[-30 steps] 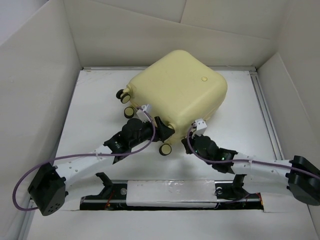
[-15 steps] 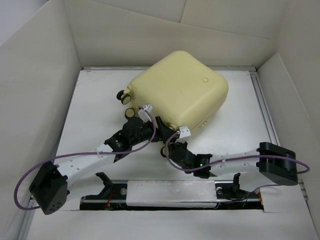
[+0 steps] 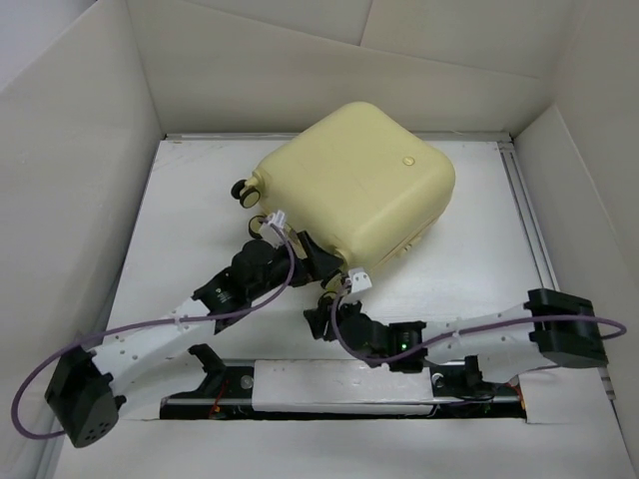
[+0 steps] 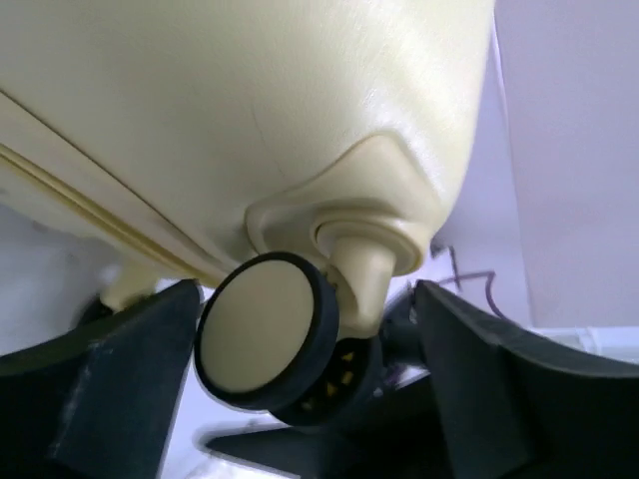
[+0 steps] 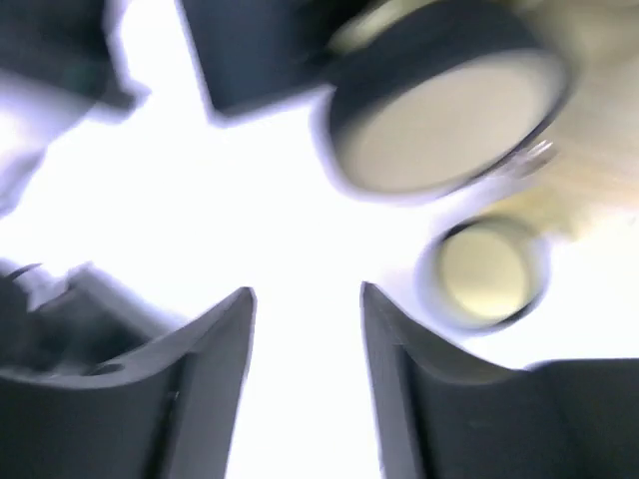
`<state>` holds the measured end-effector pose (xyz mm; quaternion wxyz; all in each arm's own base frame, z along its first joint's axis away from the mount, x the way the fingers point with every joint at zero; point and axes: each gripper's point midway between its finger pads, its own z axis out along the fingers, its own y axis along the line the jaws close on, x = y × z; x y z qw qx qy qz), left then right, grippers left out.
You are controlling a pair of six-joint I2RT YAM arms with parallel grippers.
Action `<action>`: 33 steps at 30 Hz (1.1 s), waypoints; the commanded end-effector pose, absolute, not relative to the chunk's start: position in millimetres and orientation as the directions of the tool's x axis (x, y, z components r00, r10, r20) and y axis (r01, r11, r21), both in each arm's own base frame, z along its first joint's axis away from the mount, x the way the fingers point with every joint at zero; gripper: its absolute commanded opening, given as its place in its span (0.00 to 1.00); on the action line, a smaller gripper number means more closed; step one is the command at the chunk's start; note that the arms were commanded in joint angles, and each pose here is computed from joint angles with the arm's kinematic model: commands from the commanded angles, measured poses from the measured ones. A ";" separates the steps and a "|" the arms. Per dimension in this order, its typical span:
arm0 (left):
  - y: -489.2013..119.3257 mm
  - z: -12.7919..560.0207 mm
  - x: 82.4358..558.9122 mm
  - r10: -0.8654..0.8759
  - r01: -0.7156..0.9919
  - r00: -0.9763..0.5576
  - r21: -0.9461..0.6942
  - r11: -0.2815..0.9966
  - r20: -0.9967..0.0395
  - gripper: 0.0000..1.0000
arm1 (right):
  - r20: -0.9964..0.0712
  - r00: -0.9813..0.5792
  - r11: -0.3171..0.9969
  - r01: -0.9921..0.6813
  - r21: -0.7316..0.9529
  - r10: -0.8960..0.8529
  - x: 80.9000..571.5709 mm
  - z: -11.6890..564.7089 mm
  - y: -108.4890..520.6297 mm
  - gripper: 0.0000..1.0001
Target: Pack the luggage
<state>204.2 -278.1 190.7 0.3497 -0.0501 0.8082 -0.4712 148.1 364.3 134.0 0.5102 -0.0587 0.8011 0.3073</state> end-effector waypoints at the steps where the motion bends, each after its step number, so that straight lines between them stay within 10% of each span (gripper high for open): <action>1: -245.4 296.8 229.6 -0.610 0.319 -0.544 -0.815 0.484 -0.576 0.91 | -0.790 -0.555 0.715 -0.439 0.544 0.260 113.4 168.6 371.0 0.57; 10: -169.9 338.2 305.0 -0.646 0.158 -0.349 -0.722 0.674 -0.679 1.00 | -0.801 -0.578 0.768 -0.436 0.468 0.160 105.3 147.2 321.3 0.69; 13: -133.5 317.0 347.0 -0.652 0.075 -0.382 -0.725 0.684 -0.655 0.86 | -0.804 -0.572 0.775 -0.431 0.462 0.161 106.5 152.7 310.9 0.64; 18: -85.4 272.2 382.9 -0.651 -0.062 -0.438 -0.701 0.710 -0.621 0.80 | -0.800 -0.577 0.765 -0.436 0.475 0.168 104.4 160.2 295.0 0.06; 22: -56.1 257.3 397.9 -0.624 -0.189 -0.386 -0.604 0.775 -0.680 0.81 | -0.800 -0.572 0.755 -0.441 0.485 0.180 104.2 160.5 285.5 0.11; 28: -54.4 221.2 411.8 -0.611 -0.253 -0.454 -0.564 0.786 -0.648 0.83 | -0.816 -0.555 0.767 -0.450 0.456 0.160 106.0 158.9 277.3 0.45; 33: -71.1 218.4 422.7 -0.647 -0.187 -0.452 -0.644 0.742 -0.614 0.83 | -0.816 -0.555 0.768 -0.450 0.455 0.158 105.9 154.7 273.1 0.49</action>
